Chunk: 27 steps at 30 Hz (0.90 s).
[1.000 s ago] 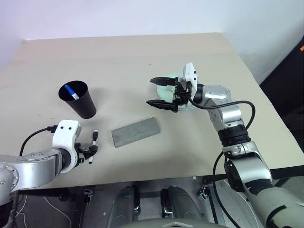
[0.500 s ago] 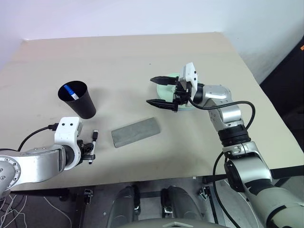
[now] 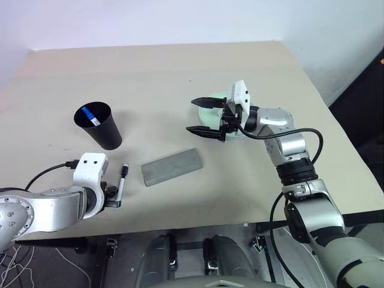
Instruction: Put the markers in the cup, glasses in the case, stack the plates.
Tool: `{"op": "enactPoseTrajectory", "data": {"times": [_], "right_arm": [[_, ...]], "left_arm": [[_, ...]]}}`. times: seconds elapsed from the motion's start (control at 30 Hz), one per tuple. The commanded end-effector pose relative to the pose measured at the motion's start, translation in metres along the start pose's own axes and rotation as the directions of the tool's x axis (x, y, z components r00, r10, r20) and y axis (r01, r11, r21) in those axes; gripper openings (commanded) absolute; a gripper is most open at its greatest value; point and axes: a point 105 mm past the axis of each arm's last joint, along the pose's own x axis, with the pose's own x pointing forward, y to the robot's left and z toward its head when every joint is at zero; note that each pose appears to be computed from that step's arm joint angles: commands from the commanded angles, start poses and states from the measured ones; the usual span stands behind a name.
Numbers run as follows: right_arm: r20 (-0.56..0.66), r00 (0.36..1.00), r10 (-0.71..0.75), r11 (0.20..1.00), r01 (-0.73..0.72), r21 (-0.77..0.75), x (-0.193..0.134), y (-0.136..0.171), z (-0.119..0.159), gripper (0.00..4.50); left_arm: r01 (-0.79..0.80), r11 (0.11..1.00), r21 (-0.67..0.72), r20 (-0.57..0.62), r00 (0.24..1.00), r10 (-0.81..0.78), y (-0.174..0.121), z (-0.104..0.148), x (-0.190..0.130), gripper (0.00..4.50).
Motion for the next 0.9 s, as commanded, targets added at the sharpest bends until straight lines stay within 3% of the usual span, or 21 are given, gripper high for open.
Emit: {"op": "enactPoseTrajectory", "data": {"times": [0.03,0.5,0.6,0.73,0.9], "right_arm": [[0.013,1.0,0.0,0.999,0.0,-0.041,-0.002,-0.003,0.009,4.24],[0.0,1.0,-0.012,0.998,0.012,-0.056,-0.004,-0.005,0.008,4.24],[-0.002,1.0,-0.018,0.998,0.018,-0.056,-0.005,-0.006,0.007,4.24],[-0.003,1.0,-0.017,0.998,0.017,-0.054,-0.006,-0.005,0.006,4.24],[0.002,1.0,-0.016,0.999,0.016,-0.049,-0.006,-0.006,0.008,4.24]], "left_arm": [[0.017,1.0,0.017,0.001,1.0,-0.017,-0.006,-0.003,0.0,1.04],[0.016,0.998,0.055,0.047,0.999,-0.019,-0.005,0.004,0.001,1.04],[0.007,0.998,0.06,0.052,0.999,-0.011,-0.004,0.006,0.001,1.62],[0.008,0.999,0.052,0.065,0.998,-0.011,-0.004,0.01,-0.001,2.94],[-0.007,0.999,0.054,0.09,0.996,0.002,-0.003,0.018,-0.005,2.94]]}}
